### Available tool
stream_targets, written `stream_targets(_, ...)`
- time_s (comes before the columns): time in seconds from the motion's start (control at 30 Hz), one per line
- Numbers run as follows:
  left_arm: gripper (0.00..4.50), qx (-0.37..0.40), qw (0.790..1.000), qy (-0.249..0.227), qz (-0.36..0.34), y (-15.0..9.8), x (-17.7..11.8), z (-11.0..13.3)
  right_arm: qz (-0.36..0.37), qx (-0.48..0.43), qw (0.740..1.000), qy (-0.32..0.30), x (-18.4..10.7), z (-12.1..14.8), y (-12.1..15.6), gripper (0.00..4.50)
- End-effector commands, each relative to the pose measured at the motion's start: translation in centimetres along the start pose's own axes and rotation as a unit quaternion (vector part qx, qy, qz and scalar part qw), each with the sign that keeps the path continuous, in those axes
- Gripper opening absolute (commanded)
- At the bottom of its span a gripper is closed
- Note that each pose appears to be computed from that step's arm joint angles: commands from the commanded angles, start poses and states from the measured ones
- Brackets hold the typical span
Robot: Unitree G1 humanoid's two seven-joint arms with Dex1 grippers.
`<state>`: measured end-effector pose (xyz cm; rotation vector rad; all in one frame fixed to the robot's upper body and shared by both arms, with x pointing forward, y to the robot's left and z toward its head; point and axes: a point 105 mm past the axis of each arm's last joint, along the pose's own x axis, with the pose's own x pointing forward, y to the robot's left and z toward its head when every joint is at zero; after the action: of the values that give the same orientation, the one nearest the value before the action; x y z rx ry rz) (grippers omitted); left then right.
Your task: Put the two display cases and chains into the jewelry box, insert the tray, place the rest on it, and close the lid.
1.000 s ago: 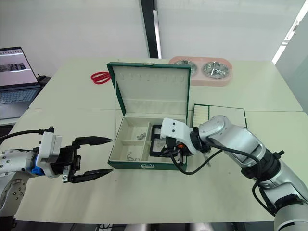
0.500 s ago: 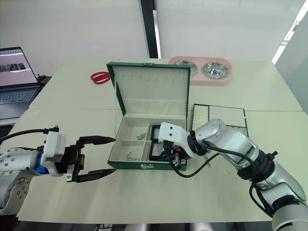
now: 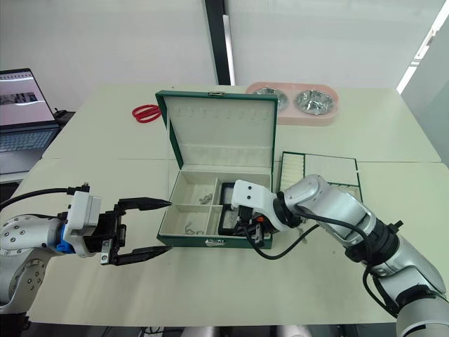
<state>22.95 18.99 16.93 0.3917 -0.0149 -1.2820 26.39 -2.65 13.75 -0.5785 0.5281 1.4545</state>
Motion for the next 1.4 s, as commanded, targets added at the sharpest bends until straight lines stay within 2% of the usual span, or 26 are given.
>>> stream_targets(0.03,4.5,0.019,1.0,-0.003,-0.009,-0.1,0.4,0.7,0.007,-0.003,1.0,-0.007,-0.3,0.4,0.1,0.92)
stream_targets(0.23,4.5,0.02,1.0,-0.005,-0.01,0.0,0.5,0.8,-0.002,-0.002,1.0,-0.031,-1.1,1.5,-0.4,2.4)
stream_targets(0.47,4.5,0.013,1.0,-0.008,0.017,0.9,-0.2,1.0,-0.058,-0.063,0.989,-0.12,-3.7,4.6,-1.7,4.49)
stream_targets(0.57,4.5,0.009,0.998,-0.008,0.058,2.2,-1.3,1.1,-0.101,-0.097,0.978,-0.152,-5.9,4.7,-2.2,4.49)
stream_targets(0.67,4.5,0.001,0.995,0.02,0.1,3.2,-2.7,0.5,-0.125,-0.112,0.967,-0.192,-8.2,4.3,-1.9,4.49)
stream_targets(0.8,4.5,-0.015,0.984,0.046,0.173,4.7,-5.2,-0.6,-0.165,-0.122,0.959,-0.196,-11.5,2.1,-1.1,4.49)
stream_targets(0.87,4.5,-0.043,0.973,0.113,0.197,4.9,-6.9,-2.9,-0.201,-0.11,0.96,-0.16,-13.1,-0.6,-1.2,4.49)
stream_targets(0.93,4.5,-0.046,0.966,0.126,0.222,5.1,-8.2,-3.8,-0.228,-0.1,0.961,-0.124,-14.3,-3.1,-1.3,4.49)
stream_targets(1.07,4.5,-0.071,0.948,0.117,0.288,5.9,-10.3,-5.3,-0.284,-0.076,0.952,-0.087,-16.5,-7.5,-1.7,4.49)
stream_targets(1.2,4.5,-0.091,0.918,0.112,0.37,5.9,-13.0,-7.4,-0.363,-0.042,0.928,-0.068,-19.4,-11.5,-1.7,4.49)
stream_targets(1.4,4.5,-0.125,0.892,0.11,0.419,4.7,-15.3,-9.3,-0.425,0.001,0.905,-0.026,-22.2,-16.3,-0.3,4.49)
